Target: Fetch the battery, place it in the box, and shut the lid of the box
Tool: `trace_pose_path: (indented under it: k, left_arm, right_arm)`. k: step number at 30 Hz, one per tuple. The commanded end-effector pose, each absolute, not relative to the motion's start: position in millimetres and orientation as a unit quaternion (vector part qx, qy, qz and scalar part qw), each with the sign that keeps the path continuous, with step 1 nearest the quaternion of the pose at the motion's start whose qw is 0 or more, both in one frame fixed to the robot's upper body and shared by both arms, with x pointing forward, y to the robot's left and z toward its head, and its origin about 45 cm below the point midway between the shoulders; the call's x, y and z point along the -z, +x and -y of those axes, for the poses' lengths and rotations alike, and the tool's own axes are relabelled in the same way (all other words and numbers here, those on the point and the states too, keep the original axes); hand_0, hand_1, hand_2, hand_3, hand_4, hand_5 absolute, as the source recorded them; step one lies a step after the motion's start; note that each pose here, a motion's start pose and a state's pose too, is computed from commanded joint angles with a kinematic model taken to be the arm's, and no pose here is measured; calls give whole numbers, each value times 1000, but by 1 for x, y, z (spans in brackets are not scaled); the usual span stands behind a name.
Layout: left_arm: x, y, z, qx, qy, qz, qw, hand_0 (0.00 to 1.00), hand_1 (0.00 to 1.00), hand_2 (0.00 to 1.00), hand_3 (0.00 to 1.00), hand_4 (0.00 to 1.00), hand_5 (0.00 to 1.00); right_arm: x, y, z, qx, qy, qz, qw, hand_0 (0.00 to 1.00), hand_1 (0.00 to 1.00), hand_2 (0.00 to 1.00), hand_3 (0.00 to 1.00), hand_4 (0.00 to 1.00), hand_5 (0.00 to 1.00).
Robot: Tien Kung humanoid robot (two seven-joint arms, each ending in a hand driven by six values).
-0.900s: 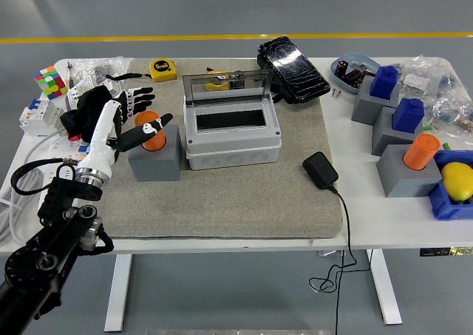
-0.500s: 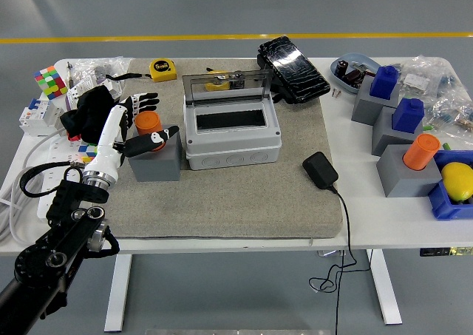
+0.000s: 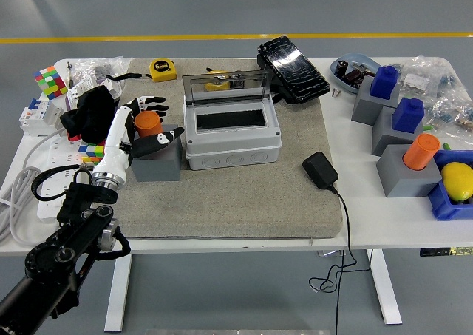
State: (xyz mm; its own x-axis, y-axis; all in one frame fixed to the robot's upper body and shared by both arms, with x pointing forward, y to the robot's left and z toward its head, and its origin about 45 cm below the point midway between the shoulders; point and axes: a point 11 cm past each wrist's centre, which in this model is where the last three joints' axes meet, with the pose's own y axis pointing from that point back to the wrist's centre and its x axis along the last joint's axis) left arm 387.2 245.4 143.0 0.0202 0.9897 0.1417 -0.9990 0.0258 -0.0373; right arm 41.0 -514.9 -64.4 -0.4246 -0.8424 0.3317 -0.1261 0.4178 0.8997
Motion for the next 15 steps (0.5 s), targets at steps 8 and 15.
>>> trace_pose_path:
  k: [8, 15]
  left_arm:
    - [-139, 389, -242, -705, 7, 32, 708, 428, 417, 427, 462, 998, 2]
    - [-138, 390, -235, -703, -2, 26, 711, 304, 311, 327, 398, 969, 2]
  right_arm:
    - [65, 40, 515, 426, 332, 729, 421, 545, 600, 591, 542, 917, 485]
    - [65, 42, 514, 426, 332, 730, 419, 545, 600, 591, 542, 918, 485]
